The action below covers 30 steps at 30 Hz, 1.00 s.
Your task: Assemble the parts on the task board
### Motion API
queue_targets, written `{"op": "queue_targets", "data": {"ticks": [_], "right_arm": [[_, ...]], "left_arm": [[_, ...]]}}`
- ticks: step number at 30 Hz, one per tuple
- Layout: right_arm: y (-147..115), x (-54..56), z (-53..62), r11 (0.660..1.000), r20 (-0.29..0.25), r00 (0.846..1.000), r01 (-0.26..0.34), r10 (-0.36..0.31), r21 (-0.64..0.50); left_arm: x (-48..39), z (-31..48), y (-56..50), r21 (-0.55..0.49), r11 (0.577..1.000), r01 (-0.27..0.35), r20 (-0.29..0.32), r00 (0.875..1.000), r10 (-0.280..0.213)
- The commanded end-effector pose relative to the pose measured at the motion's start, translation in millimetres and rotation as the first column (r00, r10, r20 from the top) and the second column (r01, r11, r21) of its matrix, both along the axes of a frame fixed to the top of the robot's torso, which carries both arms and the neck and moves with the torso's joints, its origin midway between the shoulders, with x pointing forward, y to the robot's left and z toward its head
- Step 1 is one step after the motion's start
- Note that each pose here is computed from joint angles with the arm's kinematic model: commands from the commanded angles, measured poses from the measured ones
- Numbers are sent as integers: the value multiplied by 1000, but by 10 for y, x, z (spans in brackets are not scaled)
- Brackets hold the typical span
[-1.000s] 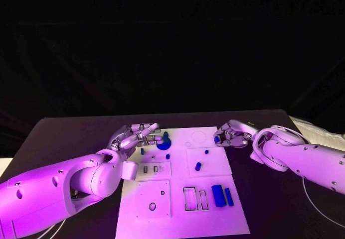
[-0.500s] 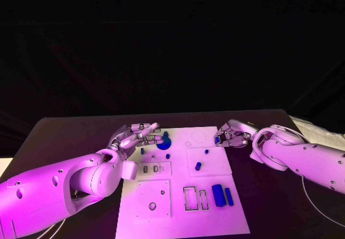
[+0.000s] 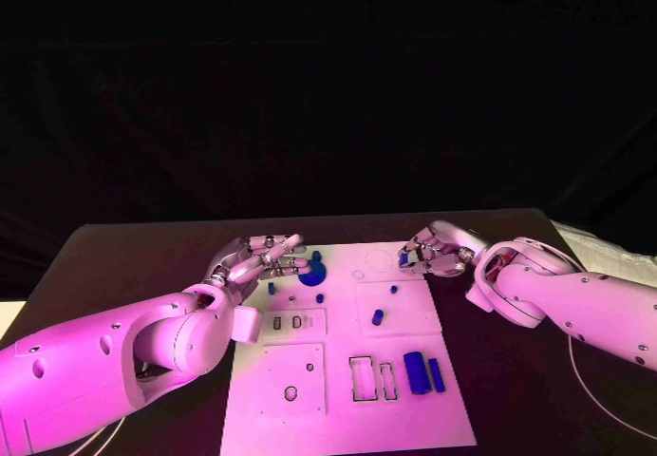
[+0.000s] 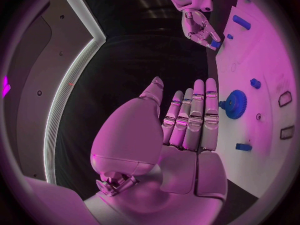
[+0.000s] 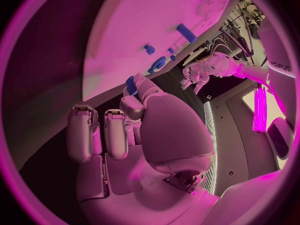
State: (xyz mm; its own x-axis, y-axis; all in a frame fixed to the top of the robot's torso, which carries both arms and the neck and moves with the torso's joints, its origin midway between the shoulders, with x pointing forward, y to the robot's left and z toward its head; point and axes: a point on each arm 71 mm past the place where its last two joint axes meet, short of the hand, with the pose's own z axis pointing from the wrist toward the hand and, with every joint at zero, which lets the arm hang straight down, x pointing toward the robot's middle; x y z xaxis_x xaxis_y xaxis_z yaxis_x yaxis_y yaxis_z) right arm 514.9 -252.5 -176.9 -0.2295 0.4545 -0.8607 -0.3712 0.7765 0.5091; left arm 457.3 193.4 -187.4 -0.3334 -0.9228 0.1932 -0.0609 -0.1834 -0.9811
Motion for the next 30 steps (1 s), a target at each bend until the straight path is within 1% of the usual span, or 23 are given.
{"op": "queue_targets", "data": {"ticks": [1, 5, 6, 9, 13, 17, 23, 30], "right_arm": [[117, -30, 97, 995, -31, 996, 80, -79, 56], [302, -81, 144, 997, -33, 998, 62, -61, 47], [410, -105, 154, 998, -30, 999, 46, -45, 35], [616, -152, 135, 1000, -28, 1000, 11, -11, 1], [918, -232, 37, 997, -21, 999, -40, 39, -59], [1129, -293, -71, 992, -17, 997, -78, 76, -103], [1374, -390, -225, 980, -28, 991, -130, 127, -150], [1566, -504, -328, 968, -51, 983, -180, 174, -173]], "left_arm": [[23, -1, 8, -11, 1000, 12, 8, 1000, -12], [64, -22, 54, -7, 1000, 5, 7, 1000, -5], [84, -30, 80, -5, 1000, -1, 7, 1000, 1], [114, -44, 127, -3, 1000, -12, 8, 1000, 12], [146, -56, 183, 0, 1000, -27, 11, 1000, 27], [152, -57, 207, 0, 999, -33, 13, 999, 33], [137, -49, 211, 0, 999, -34, 13, 999, 34], [113, -37, 199, 0, 999, -33, 11, 999, 33]]}}
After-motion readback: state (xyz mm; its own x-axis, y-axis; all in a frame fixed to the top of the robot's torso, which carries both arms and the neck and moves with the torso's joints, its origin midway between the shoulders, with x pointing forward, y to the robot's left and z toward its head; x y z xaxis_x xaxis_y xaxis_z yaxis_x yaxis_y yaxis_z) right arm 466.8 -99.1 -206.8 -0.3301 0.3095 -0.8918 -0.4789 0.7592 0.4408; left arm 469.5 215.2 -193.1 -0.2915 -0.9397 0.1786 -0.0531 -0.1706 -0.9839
